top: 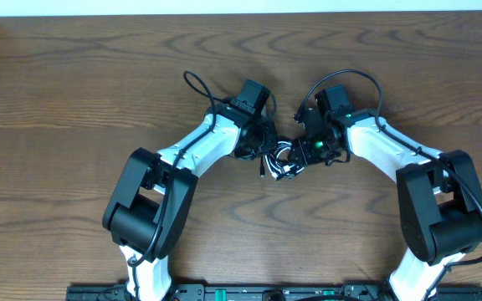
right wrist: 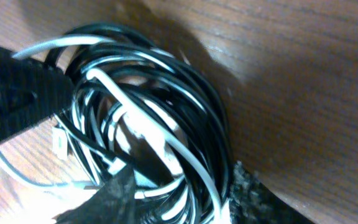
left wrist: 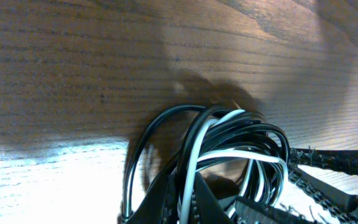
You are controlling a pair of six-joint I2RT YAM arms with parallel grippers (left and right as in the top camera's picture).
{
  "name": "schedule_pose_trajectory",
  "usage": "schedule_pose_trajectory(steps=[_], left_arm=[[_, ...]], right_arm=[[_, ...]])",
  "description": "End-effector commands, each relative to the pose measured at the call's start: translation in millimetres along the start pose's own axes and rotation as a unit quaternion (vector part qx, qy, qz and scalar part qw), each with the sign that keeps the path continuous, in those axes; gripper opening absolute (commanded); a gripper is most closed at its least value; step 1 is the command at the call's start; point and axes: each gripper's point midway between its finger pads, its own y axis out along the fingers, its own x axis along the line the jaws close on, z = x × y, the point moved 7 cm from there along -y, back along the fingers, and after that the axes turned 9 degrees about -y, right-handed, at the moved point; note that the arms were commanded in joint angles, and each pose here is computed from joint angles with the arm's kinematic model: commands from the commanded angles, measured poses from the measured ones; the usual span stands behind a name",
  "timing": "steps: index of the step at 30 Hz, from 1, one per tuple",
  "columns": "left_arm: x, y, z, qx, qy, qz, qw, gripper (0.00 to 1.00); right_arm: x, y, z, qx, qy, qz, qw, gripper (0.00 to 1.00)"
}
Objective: Untangle cables
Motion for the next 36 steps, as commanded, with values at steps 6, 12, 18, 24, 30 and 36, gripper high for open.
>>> schedule_pose_trajectory(steps=[6, 12, 18, 24, 30, 36], left_arm=[[-2, -5, 2, 0.005, 0.010, 0.013, 1.000, 0.08], [-1, -8, -2, 0.019, 0.009, 0.035, 0.999, 0.08], [3, -16, -10, 0.043, -0.004, 0.072, 0.997, 0.08], [2, -21, -12, 0.068, 0.001, 0.112, 0.991, 0.08], [0, -24, -9, 0.081, 0.049, 0.135, 0.986, 0.08], [3, -26, -10, 0.086, 0.056, 0.141, 0.985, 0.08]], right_arm=[[-1, 6, 5, 0.013, 0.001, 0.004, 1.000, 0.42], [-1, 6, 5, 0.013, 0.001, 0.004, 1.000, 0.35], [-1, 6, 5, 0.013, 0.001, 0.004, 1.000, 0.17], [-1, 6, 5, 0.013, 0.001, 0.004, 1.000, 0.04], [-2, 6, 5, 0.012, 0.001, 0.004, 1.000, 0.03], [-3, 6, 5, 0.013, -0.028, 0.009, 0.999, 0.02]])
